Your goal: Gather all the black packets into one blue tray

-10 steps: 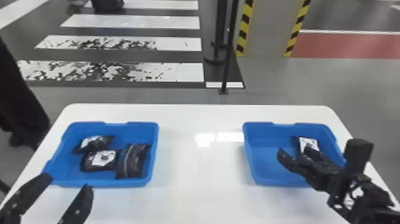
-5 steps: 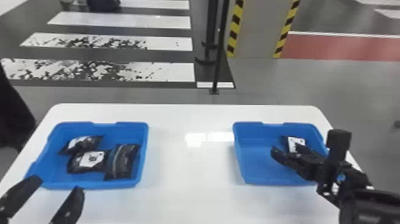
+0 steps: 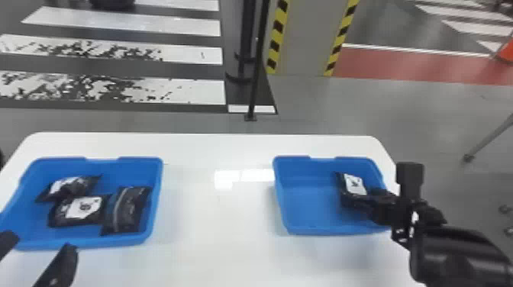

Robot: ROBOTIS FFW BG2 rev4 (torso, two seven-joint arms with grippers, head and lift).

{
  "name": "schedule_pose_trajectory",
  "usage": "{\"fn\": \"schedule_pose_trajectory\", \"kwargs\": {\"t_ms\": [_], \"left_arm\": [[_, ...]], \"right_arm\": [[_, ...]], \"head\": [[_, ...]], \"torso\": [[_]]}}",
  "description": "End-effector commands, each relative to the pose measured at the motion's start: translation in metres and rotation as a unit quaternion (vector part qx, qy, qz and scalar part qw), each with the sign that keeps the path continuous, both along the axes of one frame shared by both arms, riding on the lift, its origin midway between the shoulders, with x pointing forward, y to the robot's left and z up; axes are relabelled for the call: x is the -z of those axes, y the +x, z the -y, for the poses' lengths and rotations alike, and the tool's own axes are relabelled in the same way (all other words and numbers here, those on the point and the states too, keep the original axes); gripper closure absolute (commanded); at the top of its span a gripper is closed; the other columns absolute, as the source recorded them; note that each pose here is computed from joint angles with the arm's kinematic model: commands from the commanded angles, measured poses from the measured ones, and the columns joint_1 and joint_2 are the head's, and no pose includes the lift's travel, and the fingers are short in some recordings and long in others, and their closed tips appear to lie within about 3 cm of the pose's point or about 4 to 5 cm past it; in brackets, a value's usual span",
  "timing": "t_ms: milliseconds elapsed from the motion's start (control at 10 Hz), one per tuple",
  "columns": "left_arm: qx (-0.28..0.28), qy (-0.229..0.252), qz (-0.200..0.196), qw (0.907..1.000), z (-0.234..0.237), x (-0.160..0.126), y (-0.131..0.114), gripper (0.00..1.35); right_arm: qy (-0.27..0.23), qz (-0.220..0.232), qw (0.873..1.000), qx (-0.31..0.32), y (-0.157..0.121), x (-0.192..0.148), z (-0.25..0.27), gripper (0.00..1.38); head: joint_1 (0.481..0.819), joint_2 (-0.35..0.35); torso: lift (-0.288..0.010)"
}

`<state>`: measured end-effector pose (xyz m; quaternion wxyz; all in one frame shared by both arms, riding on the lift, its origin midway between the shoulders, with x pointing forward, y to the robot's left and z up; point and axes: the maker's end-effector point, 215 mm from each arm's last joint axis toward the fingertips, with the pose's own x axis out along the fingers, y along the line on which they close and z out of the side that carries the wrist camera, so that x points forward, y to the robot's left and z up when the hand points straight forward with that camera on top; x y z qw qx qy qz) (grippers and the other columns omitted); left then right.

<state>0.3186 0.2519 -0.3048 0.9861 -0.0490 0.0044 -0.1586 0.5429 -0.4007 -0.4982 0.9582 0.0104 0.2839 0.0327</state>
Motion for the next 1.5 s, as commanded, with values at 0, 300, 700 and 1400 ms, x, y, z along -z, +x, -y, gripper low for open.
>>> {"fn": "schedule_pose_trajectory", "kwargs": {"t_ms": [0, 300, 700, 1400], "left_arm": [[0.001, -0.002, -0.003, 1.0, 0.001, 0.002, 0.001, 0.29], [0.005, -0.009, -0.006, 0.9999, 0.005, 0.006, 0.003, 0.29], [0.01, -0.011, -0.003, 0.9999, 0.008, 0.005, 0.005, 0.31], [0.051, -0.062, 0.004, 0.9968, 0.038, -0.006, 0.015, 0.31]], "right_arm": [[0.003, -0.023, 1.0, 0.007, -0.004, 0.011, 0.006, 0.5], [0.028, -0.067, 0.997, 0.01, -0.016, 0.033, 0.001, 0.73], [0.008, -0.043, 0.999, 0.002, -0.01, 0.015, 0.003, 1.28], [-0.022, 0.102, 0.985, -0.135, -0.07, -0.124, -0.122, 1.28]], "head": [[0.695, -0.19], [0.695, -0.203], [0.695, -0.206], [0.695, -0.169]], "torso": [[-0.11], [-0.11], [-0.11], [-0.11]]}}
